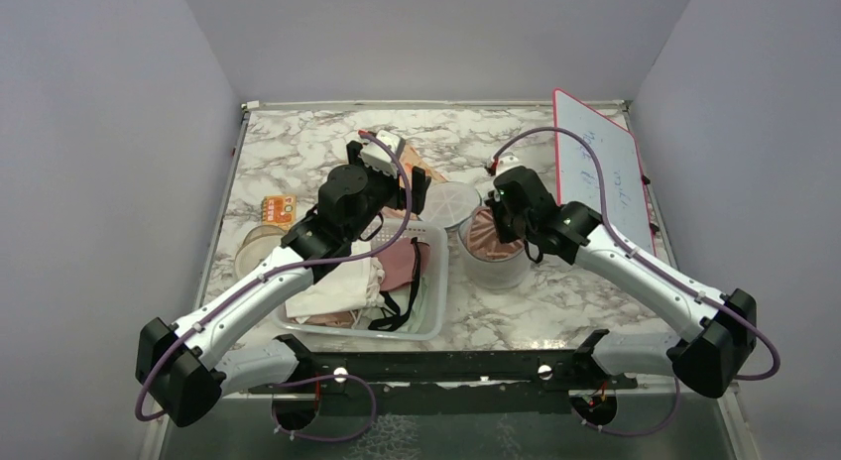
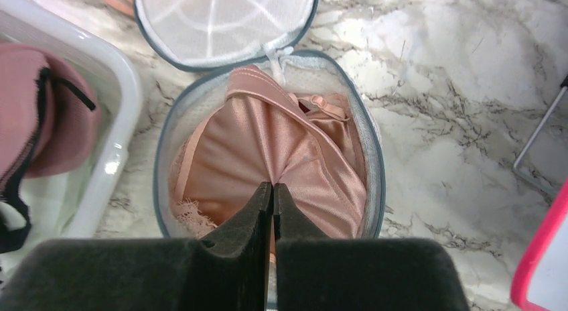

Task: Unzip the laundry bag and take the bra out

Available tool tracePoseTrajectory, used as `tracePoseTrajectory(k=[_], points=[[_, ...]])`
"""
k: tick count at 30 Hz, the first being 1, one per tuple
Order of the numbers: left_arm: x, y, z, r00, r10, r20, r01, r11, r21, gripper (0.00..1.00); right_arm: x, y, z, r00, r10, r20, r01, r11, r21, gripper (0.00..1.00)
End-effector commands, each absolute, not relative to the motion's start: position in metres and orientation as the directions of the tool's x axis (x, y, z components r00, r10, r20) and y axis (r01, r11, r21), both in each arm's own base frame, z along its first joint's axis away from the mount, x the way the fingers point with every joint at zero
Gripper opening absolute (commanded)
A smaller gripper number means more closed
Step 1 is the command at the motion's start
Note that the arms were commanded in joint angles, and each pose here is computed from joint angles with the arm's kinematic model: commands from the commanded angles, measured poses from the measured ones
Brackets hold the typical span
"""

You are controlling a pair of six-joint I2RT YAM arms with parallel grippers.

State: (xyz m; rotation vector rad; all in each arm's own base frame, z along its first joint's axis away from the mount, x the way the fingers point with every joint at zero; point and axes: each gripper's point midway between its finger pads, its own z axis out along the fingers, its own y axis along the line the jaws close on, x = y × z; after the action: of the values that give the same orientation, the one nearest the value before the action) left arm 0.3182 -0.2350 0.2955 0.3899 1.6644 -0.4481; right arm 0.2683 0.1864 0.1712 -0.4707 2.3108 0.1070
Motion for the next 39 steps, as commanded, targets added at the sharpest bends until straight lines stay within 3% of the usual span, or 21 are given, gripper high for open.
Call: tracePoseTrajectory(k=[1,14,19,21,24,27,33,39], points=[[0.316,-0.242,0.301,-0.137,-0.018,-0.99,0.52,0.85,-0.087,0.99,0.271,0.197,0.214,-0.584,-0.246,-0.773,-0.38,0.925,-0.006,0.01],[0.316,-0.241,0.303,-0.13,-0.018,-0.991,0.515,0.853,-0.083,0.99,0.269,0.196,0.293,-0.448,-0.13,-0.884,-0.394,0.917,0.065,0.01],[0.316,-0.241,0.304,-0.127,-0.018,-0.992,0.515,0.853,-0.081,0.99,0.269,0.207,0.264,-0.492,-0.184,-0.851,-0.436,0.898,0.057,0.01],[0.316,-0.24,0.303,-0.128,-0.017,-0.992,0.514,0.854,-0.081,0.99,0.271,0.211,0.243,-0.526,-0.218,-0.822,-0.444,0.895,0.047,0.08],[0.316,-0.24,0.303,-0.129,-0.016,-0.992,0.514,0.854,-0.081,0.99,0.277,0.219,0.218,-0.574,-0.198,-0.795,-0.411,0.909,0.071,0.42],[0.316,-0.241,0.304,-0.128,-0.018,-0.992,0.518,0.851,-0.083,0.99,0.279,0.238,0.197,-0.64,-0.117,-0.759,-0.374,0.911,0.175,0.58],[0.316,-0.24,0.305,-0.126,-0.017,-0.992,0.513,0.855,-0.08,0.99,0.3,0.224,0.162,-0.732,0.159,-0.663,0.024,0.978,0.208,0.64],[0.315,-0.238,0.308,-0.116,-0.023,-0.993,0.512,0.855,-0.08,0.99,0.317,0.195,0.14,-0.715,0.257,-0.649,0.323,0.946,0.019,0.66]])
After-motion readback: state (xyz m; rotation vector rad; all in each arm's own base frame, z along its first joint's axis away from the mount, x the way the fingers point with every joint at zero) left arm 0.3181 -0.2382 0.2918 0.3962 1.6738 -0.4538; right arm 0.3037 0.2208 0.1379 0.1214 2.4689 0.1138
